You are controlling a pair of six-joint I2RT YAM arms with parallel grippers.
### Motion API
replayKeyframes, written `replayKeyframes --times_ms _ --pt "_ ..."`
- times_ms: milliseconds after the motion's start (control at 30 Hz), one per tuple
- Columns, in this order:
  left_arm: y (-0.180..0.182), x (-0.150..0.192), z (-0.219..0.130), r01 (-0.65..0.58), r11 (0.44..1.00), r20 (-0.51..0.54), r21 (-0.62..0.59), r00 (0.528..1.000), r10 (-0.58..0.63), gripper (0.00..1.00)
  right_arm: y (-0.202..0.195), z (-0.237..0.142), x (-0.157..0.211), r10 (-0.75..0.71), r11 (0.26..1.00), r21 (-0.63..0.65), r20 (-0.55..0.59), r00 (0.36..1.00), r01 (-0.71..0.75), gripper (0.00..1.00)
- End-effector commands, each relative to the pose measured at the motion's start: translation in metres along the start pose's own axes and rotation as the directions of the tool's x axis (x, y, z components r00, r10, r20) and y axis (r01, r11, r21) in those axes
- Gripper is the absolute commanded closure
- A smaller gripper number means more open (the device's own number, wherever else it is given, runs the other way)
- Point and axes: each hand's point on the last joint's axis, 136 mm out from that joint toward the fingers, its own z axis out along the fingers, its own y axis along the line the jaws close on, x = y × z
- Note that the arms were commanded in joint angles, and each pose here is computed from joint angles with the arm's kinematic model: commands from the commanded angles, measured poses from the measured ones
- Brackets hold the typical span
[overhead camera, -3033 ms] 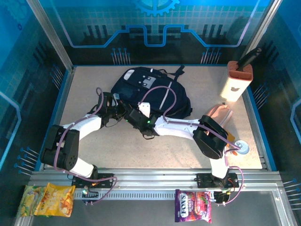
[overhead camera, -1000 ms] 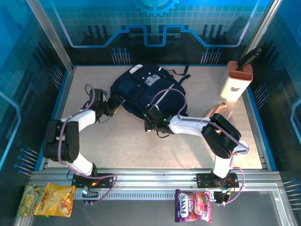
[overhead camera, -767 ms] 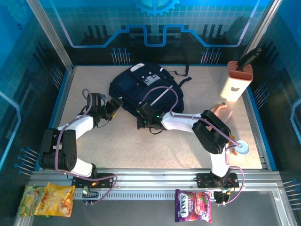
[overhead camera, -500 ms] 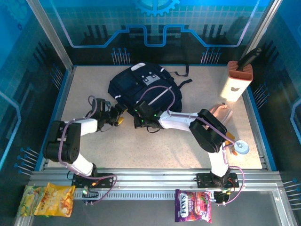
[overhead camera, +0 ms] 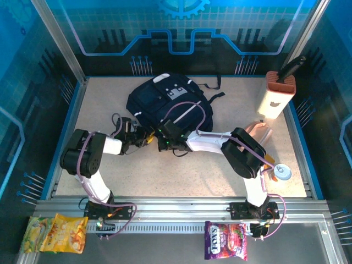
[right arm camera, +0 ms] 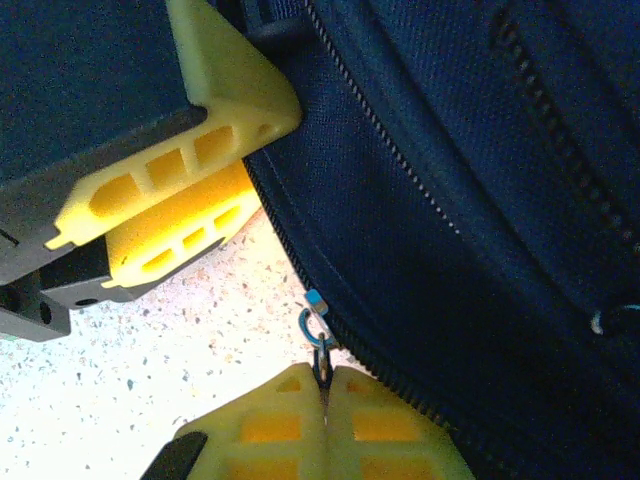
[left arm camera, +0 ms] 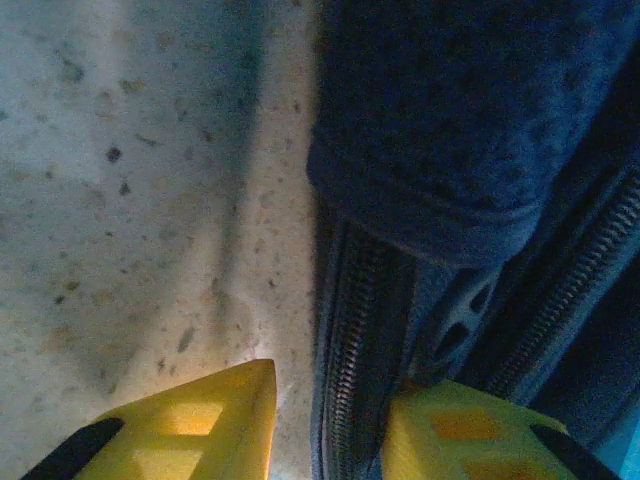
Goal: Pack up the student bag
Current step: Zip the student bag at the top-center of the table.
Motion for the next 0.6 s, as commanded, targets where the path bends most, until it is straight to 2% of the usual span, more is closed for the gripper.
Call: replayKeyframes --times_ms 0,200,433,500,567 --pt "-0.005 -0.006 0.005 -0.014 1.000 0.019 0.008 1.000 0.013 0.84 -0.014 -0.019 0.000 0.004 0.998 0.068 0.009 1.000 -0.004 1.00" --pt "-0.010 -0.014 0.002 -0.059 0.998 0.048 -0.019 0.997 0.060 0.99 -0.072 -0.056 0.017 -0.020 0.954 0.301 0.025 0.999 0.012 1.00" --pt "-0.014 -0.020 -0.003 -0.094 0.995 0.067 -0.041 0.993 0.097 1.00 -0.148 -0.104 0.040 0.032 0.847 0.528 0.057 0.998 -0.057 1.00" --pt "-0.015 -0.020 -0.003 -0.095 0.995 0.066 -0.039 0.993 0.097 1.00 -0.158 -0.106 0.041 0.063 0.842 0.534 0.045 0.997 -0.077 1.00" --pt "-0.014 -0.019 -0.002 -0.094 0.995 0.060 -0.039 0.993 0.097 1.00 -0.148 -0.100 0.035 0.038 0.877 0.479 0.028 0.999 -0.046 1.00"
